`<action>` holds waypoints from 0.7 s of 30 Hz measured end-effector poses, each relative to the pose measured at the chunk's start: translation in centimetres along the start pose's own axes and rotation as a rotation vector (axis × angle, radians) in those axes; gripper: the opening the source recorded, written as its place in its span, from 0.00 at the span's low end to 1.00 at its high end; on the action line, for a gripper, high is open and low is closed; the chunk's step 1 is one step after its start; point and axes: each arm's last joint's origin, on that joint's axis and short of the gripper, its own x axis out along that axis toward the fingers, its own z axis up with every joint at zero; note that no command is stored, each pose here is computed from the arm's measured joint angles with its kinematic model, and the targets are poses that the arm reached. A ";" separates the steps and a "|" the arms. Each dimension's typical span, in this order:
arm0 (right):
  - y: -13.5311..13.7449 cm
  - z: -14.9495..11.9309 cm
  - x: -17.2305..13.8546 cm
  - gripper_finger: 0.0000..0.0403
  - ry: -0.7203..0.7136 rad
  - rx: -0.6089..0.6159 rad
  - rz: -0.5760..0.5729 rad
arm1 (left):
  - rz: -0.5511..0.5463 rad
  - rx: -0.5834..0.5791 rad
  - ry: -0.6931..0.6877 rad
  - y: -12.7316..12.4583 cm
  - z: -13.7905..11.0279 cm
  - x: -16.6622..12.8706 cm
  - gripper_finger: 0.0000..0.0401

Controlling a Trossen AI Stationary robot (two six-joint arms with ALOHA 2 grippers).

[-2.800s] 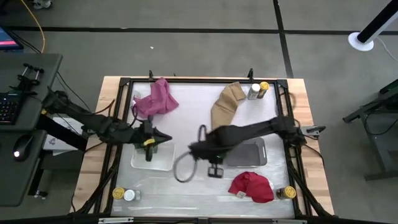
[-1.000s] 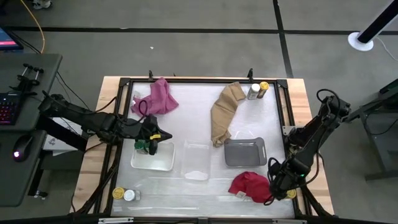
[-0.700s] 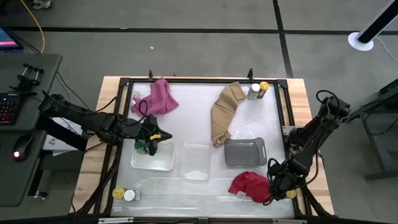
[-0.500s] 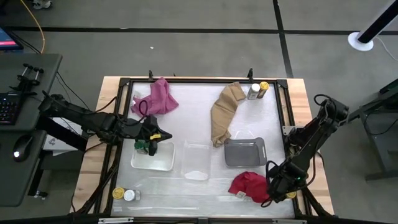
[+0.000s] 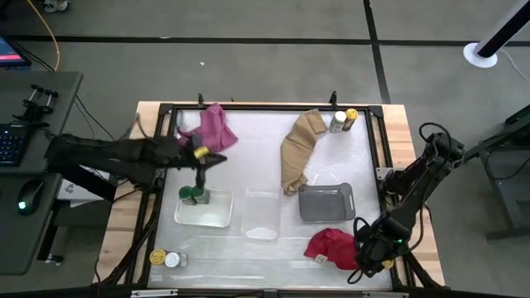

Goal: Sort spices by type
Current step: Put the bottom right yellow seasoning bottle into the black bin

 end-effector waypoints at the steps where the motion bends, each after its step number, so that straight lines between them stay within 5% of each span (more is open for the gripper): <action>1: 0.3 -0.4 -0.7 0.54 -0.011 -0.003 0.015 | 0.001 0.016 -0.028 0.4 0.8 -0.5 0.00; 8: 3.0 -3.2 -7.5 0.54 -0.122 -0.062 0.254 | 0.119 0.133 -0.107 2.7 2.9 -2.8 0.00; 12: 3.3 -2.8 -11.3 0.54 -0.287 0.012 0.352 | 0.185 0.143 -0.069 3.8 2.6 -2.1 0.00; 21: 0.6 4.8 -16.3 0.54 -0.427 0.146 0.179 | 0.021 0.011 0.079 4.4 -0.2 2.3 0.00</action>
